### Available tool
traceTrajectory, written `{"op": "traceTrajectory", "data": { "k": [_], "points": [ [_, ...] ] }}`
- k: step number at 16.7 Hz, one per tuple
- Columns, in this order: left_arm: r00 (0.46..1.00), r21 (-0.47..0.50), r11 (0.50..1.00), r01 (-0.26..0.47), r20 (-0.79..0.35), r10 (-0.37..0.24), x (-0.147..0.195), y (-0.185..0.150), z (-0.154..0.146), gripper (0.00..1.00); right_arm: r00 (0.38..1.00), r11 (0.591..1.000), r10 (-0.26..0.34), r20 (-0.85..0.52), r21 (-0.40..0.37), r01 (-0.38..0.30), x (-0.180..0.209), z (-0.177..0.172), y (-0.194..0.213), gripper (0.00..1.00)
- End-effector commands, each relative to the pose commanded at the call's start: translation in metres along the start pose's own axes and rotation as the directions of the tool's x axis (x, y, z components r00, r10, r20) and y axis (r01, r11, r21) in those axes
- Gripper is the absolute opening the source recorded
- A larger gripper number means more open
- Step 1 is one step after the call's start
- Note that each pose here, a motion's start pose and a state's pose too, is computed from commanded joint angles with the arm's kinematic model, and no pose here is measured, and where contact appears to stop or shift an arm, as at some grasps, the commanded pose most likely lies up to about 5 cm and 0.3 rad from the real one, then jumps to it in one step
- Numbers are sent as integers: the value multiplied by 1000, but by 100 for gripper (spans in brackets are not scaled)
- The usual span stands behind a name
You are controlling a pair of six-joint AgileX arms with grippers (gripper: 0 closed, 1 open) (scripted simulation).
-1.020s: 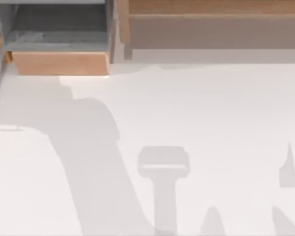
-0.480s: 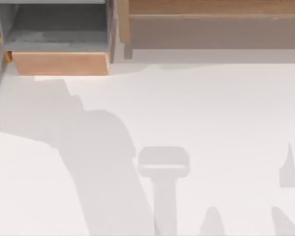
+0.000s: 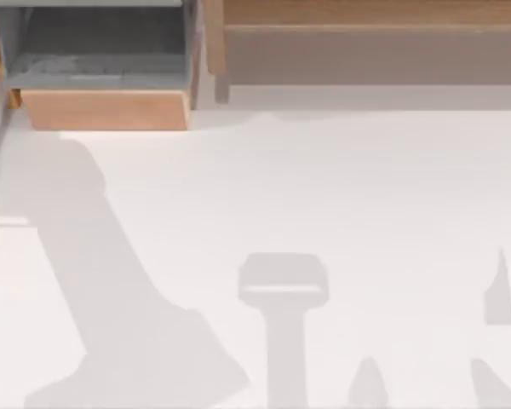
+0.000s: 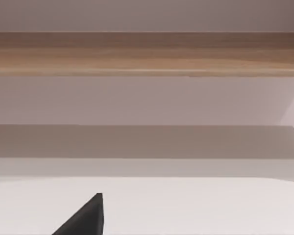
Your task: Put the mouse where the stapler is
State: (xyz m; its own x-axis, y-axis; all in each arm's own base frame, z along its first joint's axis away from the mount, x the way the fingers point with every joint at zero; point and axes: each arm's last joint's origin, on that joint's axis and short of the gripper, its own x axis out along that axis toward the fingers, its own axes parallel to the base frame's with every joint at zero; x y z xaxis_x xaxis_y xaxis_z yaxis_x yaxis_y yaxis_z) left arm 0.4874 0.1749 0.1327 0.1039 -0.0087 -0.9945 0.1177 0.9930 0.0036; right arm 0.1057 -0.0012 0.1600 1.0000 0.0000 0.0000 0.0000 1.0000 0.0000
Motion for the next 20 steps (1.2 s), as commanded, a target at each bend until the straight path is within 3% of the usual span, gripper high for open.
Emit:
{"op": "traceTrajectory", "data": {
  "k": [5, 18, 20],
  "points": [
    [1000, 1, 1000, 0, 0, 0, 3, -1, 1, 100, 1000, 1000, 0, 0, 0, 0, 0, 0, 0, 100],
    [1000, 1, 1000, 0, 0, 0, 3, -1, 1, 2, 1000, 1000, 0, 0, 0, 0, 0, 0, 0, 100],
    [1000, 1, 1000, 0, 0, 0, 3, -1, 1, 0, 1000, 1000, 0, 0, 0, 0, 0, 0, 0, 100]
  ]
}}
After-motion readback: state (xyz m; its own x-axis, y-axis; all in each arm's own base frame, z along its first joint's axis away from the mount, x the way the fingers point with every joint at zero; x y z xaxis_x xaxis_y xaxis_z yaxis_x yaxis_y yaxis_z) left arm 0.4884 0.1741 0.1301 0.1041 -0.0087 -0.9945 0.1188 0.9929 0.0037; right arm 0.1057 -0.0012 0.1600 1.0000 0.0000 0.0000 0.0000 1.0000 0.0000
